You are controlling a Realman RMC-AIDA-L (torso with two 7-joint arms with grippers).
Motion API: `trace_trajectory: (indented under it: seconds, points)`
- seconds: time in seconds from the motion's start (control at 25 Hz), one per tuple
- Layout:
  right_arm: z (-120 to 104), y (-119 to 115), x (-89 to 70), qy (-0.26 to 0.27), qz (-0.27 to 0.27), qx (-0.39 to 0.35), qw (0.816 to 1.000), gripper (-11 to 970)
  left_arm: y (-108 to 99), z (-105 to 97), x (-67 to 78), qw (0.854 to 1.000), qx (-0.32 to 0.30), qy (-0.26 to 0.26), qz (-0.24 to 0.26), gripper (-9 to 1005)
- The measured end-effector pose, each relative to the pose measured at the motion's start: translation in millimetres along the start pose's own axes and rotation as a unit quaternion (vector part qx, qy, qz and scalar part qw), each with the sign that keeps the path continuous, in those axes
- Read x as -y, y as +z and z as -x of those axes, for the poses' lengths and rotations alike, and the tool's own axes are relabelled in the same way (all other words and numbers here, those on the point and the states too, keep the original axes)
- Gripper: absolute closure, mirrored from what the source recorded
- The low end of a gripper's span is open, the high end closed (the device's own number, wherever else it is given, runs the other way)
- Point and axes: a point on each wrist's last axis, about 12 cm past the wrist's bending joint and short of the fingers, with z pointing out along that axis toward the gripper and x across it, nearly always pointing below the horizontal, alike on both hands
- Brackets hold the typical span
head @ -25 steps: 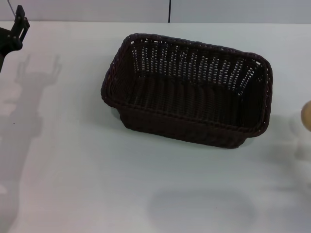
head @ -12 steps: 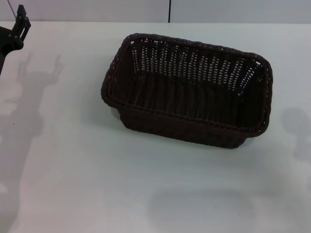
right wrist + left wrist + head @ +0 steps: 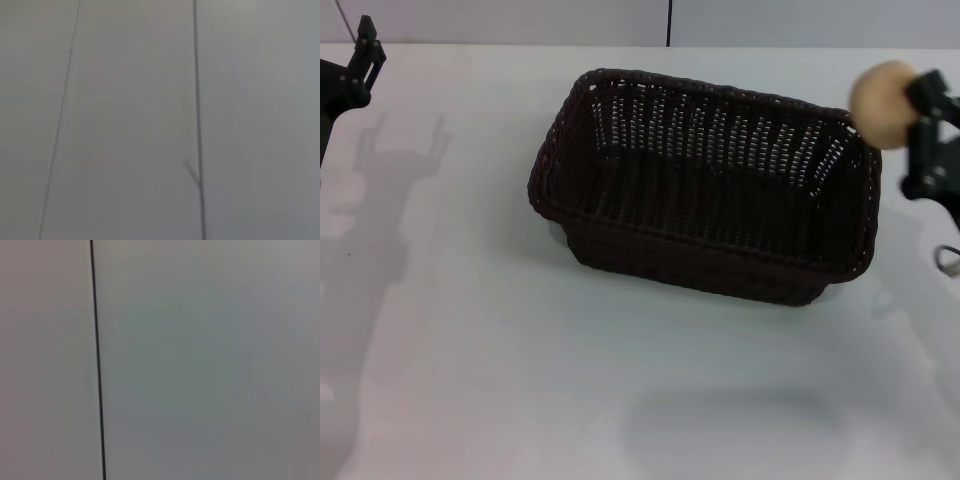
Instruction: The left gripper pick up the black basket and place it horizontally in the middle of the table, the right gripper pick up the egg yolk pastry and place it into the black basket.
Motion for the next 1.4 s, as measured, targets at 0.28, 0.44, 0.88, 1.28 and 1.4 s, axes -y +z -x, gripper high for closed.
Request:
trace_trajectory:
  seconds: [0.28,0.44,0.88,1.28,1.4]
  points:
    - [-11.6,26.9,-5.6,0.018,0.035,-0.037,0.999,859,0.3,-0.2,1.1,1.000,0.000,0.000,-0.003,194]
    - [-10.9,25.4,-7.0,0.029,0.036,-0.035,0.998,850,-0.6,-0.7,0.7,1.000,-0.001,0.000,-0.002,194]
    - [0.4,-14.9,6.2,0.027,-0.075,0.002,0.997,459,-3.5,-1.5,-0.9,1.000,-0.002,0.001,0.001,194]
    - [23.4,-120.9,30.3,-0.030,-0.304,-0.003,0.952,239,-16.7,-7.8,-8.3,1.000,-0.003,0.010,0.010,194]
    - [25.9,-137.9,32.6,-0.040,-0.345,-0.013,0.938,196,-19.9,-11.3,-9.5,1.000,-0.010,0.010,0.014,194]
